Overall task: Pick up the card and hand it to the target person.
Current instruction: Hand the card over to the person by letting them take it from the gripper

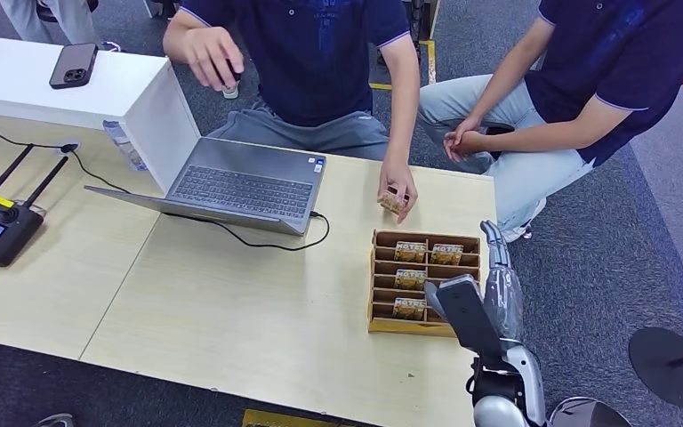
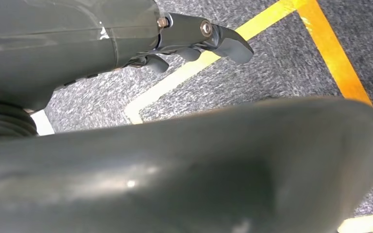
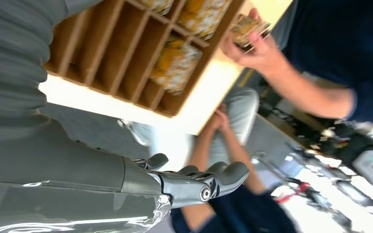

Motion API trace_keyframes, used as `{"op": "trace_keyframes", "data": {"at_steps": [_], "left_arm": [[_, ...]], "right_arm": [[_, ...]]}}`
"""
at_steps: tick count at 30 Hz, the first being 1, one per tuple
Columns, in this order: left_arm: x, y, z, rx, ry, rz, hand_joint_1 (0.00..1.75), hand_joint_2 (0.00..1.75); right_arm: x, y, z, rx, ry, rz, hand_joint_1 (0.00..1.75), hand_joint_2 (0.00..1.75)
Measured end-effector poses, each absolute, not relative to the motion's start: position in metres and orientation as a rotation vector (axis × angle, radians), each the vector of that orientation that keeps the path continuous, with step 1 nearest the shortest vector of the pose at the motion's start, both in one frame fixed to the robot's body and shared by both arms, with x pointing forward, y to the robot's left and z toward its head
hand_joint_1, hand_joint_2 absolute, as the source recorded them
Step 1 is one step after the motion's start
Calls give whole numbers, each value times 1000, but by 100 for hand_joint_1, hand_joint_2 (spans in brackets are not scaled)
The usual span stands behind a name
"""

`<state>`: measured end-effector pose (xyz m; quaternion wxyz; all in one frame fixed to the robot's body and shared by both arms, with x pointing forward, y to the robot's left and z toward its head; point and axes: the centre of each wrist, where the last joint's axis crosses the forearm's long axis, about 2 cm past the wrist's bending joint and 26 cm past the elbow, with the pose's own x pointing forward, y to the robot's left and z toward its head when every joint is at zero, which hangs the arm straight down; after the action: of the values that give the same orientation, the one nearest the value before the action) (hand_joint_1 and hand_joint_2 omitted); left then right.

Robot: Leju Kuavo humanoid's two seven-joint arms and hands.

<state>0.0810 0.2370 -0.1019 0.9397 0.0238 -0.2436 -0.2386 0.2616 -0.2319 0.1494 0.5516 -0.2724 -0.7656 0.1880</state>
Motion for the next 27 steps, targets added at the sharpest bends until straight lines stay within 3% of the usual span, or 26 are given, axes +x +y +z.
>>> {"op": "trace_keyframes", "data": {"at_steps": [12, 20, 27], "left_arm": [[70, 240, -104, 54, -482, -457, 0, 0], [71, 240, -104, 58, -480, -431, 0, 0], [71, 242, -104, 54, -485, -427, 0, 0]], "right_arm": [[230, -304, 110, -642, -1595, 187, 0, 175], [226, -325, 102, -677, -1536, 128, 0, 175], [226, -330, 94, -316, -1537, 36, 0, 175]]}}
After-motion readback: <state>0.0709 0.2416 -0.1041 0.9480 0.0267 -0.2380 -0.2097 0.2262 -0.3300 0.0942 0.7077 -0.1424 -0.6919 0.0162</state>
